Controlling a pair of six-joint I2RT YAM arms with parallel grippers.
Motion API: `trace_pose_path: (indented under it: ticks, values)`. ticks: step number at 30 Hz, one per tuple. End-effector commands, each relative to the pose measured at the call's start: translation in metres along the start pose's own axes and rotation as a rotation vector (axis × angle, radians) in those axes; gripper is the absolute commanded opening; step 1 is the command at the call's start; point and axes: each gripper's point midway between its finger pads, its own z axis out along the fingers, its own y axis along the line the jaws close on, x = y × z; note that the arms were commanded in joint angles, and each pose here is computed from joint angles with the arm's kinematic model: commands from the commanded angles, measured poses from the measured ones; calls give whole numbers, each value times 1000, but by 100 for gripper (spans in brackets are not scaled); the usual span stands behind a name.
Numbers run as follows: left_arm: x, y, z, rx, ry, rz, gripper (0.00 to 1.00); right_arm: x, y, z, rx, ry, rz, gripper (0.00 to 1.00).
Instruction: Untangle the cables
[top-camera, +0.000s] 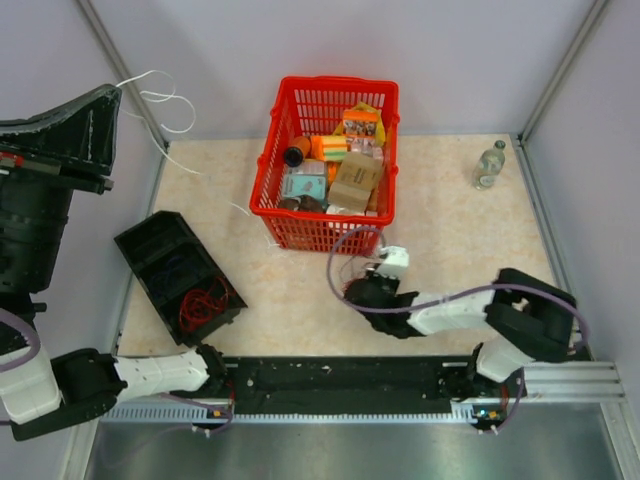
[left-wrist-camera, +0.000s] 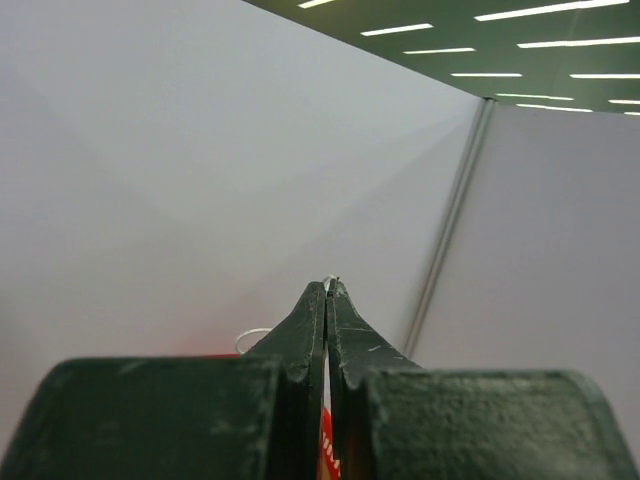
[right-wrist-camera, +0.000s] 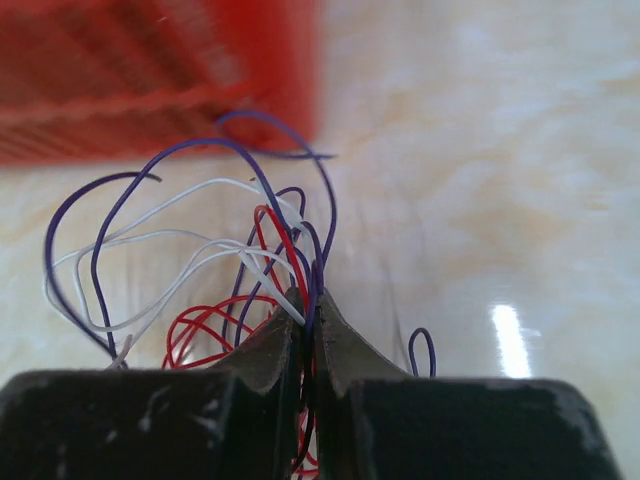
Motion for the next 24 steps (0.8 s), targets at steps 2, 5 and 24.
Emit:
trace_pose_path:
  ticks: [2,5,24]
  values:
    - [-61,42,-8,-202,-158,94,0,-21,-102,-7,250,-2,225,0]
    - [-75,59,-22,-271,-200,93,0,-38,-142,-10,360,-26,275,0]
    - [180,-9,-22,-23,395,-119,0,-51,-179,-17,282,4,260,1]
